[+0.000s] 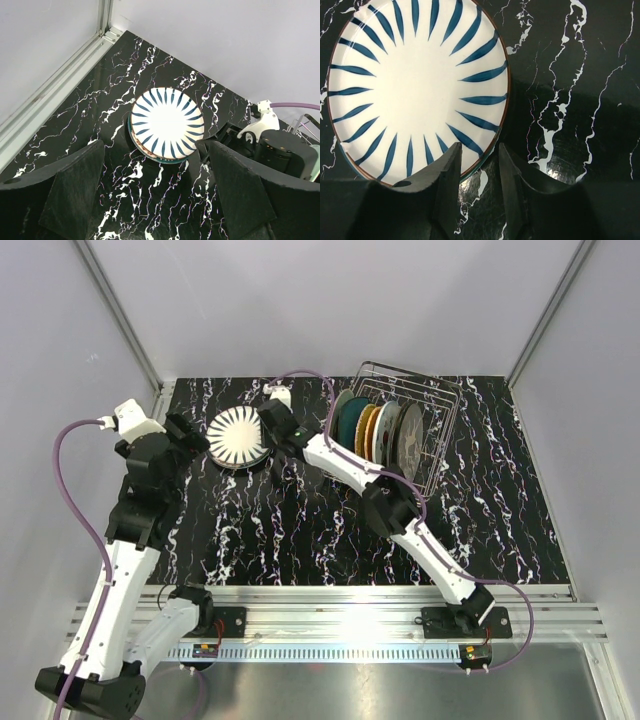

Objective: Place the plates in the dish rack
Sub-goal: Grab a plate with the right arm, then pass the plate from the right arm to the left

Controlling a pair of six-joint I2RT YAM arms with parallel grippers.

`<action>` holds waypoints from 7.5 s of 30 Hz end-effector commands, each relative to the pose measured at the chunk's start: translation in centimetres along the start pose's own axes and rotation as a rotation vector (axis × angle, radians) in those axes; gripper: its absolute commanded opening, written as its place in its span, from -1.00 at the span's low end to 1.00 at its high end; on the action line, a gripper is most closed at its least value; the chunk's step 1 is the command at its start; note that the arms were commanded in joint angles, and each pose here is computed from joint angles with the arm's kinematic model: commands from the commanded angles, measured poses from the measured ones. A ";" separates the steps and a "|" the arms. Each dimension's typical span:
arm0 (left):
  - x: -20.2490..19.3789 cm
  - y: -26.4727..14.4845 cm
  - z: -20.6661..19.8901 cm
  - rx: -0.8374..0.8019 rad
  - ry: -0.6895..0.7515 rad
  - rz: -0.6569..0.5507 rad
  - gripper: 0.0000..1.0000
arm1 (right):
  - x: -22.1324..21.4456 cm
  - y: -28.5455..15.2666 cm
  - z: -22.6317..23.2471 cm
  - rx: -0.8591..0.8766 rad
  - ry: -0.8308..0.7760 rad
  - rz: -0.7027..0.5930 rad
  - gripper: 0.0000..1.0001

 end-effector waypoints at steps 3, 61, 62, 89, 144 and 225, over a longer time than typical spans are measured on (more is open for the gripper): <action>1.2 -0.1 -0.7 -0.027 -0.033 -0.033 0.77 | 1.2 0.7 1.0 0.005 0.070 -0.085 -0.15; -2.5 3.0 -1.9 -0.107 -0.050 0.138 0.90 | 8.3 -10.8 1.2 0.024 0.119 -0.139 -1.00; -2.9 3.3 -2.0 -0.107 -0.049 0.157 0.92 | 8.2 -10.8 1.2 0.024 0.122 -0.136 -1.00; -16.0 3.5 3.5 -0.213 -0.684 0.708 0.91 | 6.1 -13.2 0.4 0.057 0.153 -0.036 -1.00; -16.8 7.1 0.1 -0.193 -0.683 0.608 0.67 | 0.9 -16.9 1.0 0.266 0.188 0.256 -1.00; -1.9 2.1 -2.4 -0.259 -0.125 0.255 -1.00 | -1.7 -37.9 -12.9 0.113 -0.008 -0.174 -0.89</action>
Point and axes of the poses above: each gripper's point midway between its finger pads, its own y axis out along the fingers, its own z axis along the line the jaws close on, x = y × z, the point moved 7 cm from there along -y, back along the fingers, and after that the axes turned 2 degrees about -y, right-handed, at the moved point
